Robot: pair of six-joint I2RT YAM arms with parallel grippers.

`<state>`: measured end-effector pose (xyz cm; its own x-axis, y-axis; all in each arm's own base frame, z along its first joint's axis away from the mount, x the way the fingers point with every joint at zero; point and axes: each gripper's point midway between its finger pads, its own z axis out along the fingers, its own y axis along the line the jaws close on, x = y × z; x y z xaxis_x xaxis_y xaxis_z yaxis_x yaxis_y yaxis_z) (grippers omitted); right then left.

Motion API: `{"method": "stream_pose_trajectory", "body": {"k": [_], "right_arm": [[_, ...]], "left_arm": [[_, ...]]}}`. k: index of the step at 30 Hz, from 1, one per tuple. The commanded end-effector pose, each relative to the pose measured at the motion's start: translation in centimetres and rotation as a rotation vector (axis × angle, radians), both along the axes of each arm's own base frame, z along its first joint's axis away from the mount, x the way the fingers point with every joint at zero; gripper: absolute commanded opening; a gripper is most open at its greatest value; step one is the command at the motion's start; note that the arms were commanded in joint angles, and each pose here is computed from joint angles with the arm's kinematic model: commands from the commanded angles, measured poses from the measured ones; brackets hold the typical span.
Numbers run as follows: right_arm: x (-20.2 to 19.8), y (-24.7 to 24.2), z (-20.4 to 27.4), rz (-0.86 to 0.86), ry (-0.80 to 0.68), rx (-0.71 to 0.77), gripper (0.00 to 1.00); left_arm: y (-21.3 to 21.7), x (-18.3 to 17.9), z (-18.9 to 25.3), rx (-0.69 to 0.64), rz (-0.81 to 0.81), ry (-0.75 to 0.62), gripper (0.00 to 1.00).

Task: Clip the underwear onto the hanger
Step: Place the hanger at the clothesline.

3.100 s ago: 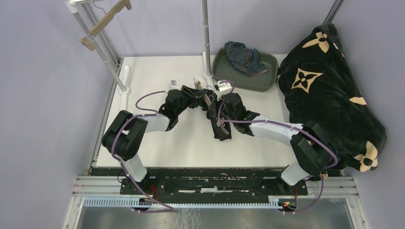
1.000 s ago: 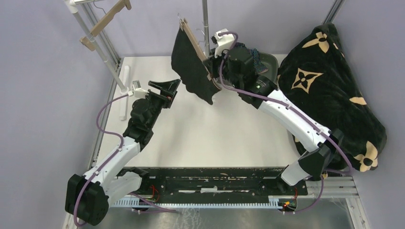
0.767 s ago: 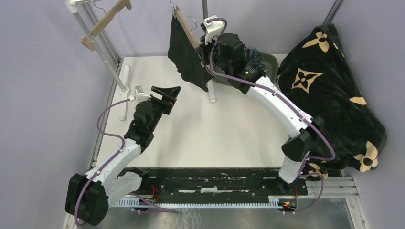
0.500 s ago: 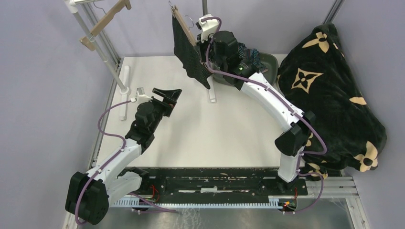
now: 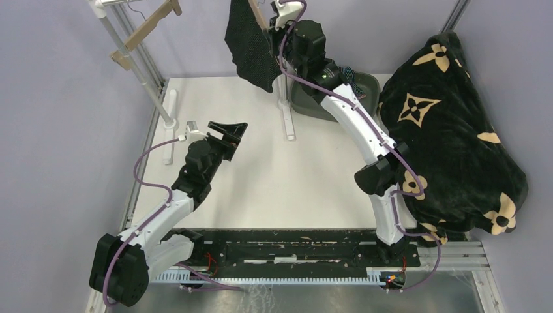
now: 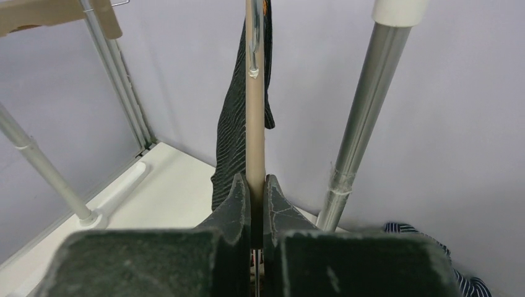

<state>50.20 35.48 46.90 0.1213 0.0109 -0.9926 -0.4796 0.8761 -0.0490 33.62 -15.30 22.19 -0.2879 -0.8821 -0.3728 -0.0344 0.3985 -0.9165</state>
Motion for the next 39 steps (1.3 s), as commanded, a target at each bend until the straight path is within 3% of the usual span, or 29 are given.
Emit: {"method": "stream_pose_trajectory", "body": {"k": [1,19,39], "right_arm": [[0.6,-1.1,5.3,-0.005,-0.158,0.115,0.01],[1.9,-1.7,8.5,-0.017,-0.311,0.195,0.01],[4.4,-1.9,8.1,-0.036,-0.391,0.262,0.01]], "left_arm": [[0.8,0.2,1.0,0.049,0.026,-0.064,0.94],[1.5,0.2,0.1,0.064,0.053,-0.051,0.95],[1.9,-0.1,0.2,0.069,0.065,-0.053,0.95]]}}
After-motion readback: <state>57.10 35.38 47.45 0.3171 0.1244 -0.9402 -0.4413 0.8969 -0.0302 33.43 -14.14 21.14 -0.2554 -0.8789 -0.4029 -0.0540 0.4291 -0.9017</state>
